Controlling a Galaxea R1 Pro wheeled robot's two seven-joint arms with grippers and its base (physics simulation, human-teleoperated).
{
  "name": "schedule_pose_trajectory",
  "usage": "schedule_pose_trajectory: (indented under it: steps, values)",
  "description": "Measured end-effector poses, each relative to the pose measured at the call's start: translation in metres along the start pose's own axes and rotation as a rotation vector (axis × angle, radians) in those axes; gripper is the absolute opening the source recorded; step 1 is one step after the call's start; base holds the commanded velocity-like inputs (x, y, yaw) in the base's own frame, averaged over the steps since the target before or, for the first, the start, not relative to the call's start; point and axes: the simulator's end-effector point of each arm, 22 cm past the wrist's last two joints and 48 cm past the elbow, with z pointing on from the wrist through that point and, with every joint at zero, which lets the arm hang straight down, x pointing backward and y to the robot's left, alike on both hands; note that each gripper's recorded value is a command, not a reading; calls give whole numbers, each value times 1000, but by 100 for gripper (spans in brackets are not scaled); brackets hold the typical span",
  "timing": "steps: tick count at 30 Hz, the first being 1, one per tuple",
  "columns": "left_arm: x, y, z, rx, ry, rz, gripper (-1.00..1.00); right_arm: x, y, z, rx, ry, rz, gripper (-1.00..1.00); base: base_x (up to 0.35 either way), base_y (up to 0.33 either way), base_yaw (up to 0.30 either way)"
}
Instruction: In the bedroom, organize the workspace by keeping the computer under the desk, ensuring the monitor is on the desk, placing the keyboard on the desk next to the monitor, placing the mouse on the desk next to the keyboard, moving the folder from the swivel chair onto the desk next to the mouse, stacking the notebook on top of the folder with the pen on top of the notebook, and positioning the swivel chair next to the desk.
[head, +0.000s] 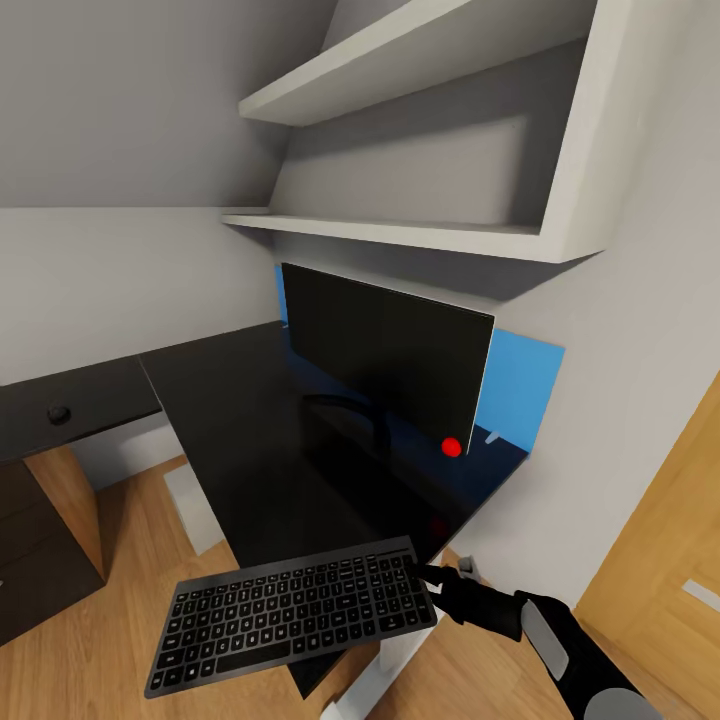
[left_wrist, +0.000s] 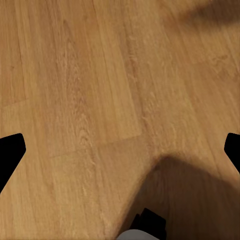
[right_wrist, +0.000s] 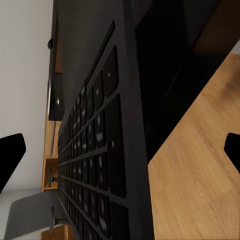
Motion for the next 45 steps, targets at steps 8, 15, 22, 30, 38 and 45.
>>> schedule_pose_trajectory:
  steps: [8,15,22,30,38,45]
  values:
    - [0,0,0,0,0,0,100,5,6,8,-15,6,5,100,0,0,0]
    - [0,0,0,0,0,0,100,6,8,10,-20,7,7,100,0,0,0]
    - [0,0,0,0,0,0,100,8,8,11,-20,9,9,100,-9,0,0]
    - [0,0,0,0,1,1,100,13,3,12,-13,17,22,100,-142,-24,0]
    - [0,0,0,0,0,0,100,13,2,11,-11,17,23,100,-23,-4,0]
    - [0,0,0,0,1,0,100,13,2,11,-11,17,23,100,-2,0,0]
